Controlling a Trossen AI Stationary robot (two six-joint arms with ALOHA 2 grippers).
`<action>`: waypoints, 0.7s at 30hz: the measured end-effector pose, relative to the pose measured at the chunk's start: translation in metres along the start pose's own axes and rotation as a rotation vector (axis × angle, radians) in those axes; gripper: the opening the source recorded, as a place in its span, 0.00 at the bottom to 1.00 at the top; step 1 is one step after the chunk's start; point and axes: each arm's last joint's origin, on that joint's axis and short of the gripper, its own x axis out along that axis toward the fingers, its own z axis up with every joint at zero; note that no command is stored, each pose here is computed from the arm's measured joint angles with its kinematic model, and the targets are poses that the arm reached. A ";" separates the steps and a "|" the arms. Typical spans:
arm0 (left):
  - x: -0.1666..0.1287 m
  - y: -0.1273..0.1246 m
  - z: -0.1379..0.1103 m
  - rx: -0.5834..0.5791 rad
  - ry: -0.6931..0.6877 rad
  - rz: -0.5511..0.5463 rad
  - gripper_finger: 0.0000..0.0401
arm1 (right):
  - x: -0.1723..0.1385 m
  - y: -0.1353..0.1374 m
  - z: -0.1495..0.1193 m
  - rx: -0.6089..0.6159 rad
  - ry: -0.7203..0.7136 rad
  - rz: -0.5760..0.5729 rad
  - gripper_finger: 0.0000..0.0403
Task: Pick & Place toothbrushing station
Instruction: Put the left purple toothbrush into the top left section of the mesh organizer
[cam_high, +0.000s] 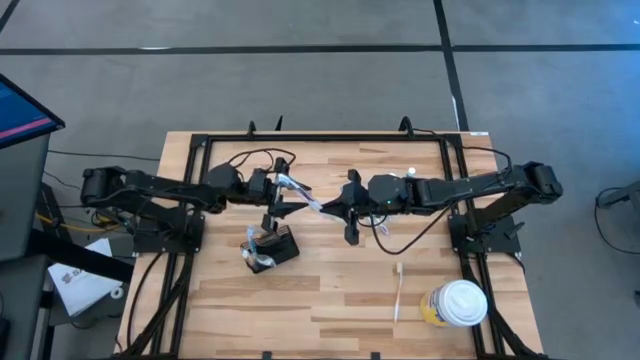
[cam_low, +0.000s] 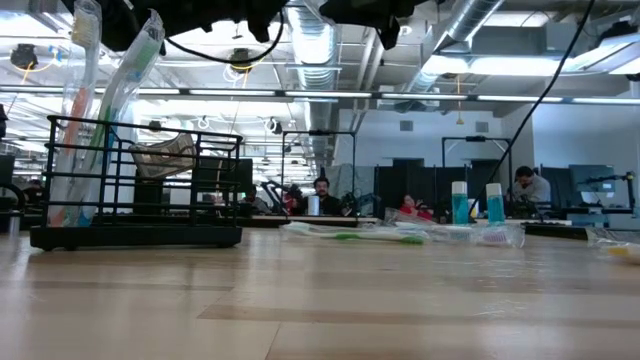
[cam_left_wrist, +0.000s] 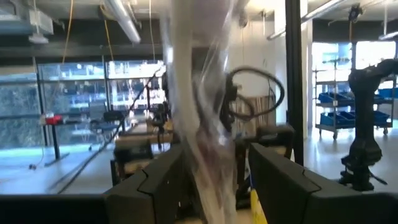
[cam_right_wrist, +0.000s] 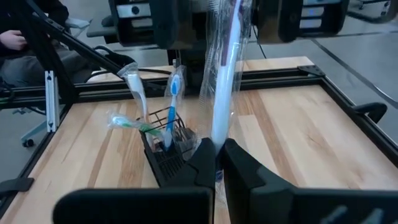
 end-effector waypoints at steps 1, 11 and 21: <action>0.000 0.000 0.001 0.002 -0.010 0.000 0.44 | 0.000 0.000 0.000 0.000 0.000 0.000 0.00; 0.000 0.000 0.002 0.005 -0.021 0.000 0.27 | 0.000 0.000 0.000 -0.018 0.000 0.000 0.00; 0.000 0.000 0.002 0.000 -0.016 -0.012 0.04 | 0.000 0.000 0.000 -0.025 0.004 -0.002 0.06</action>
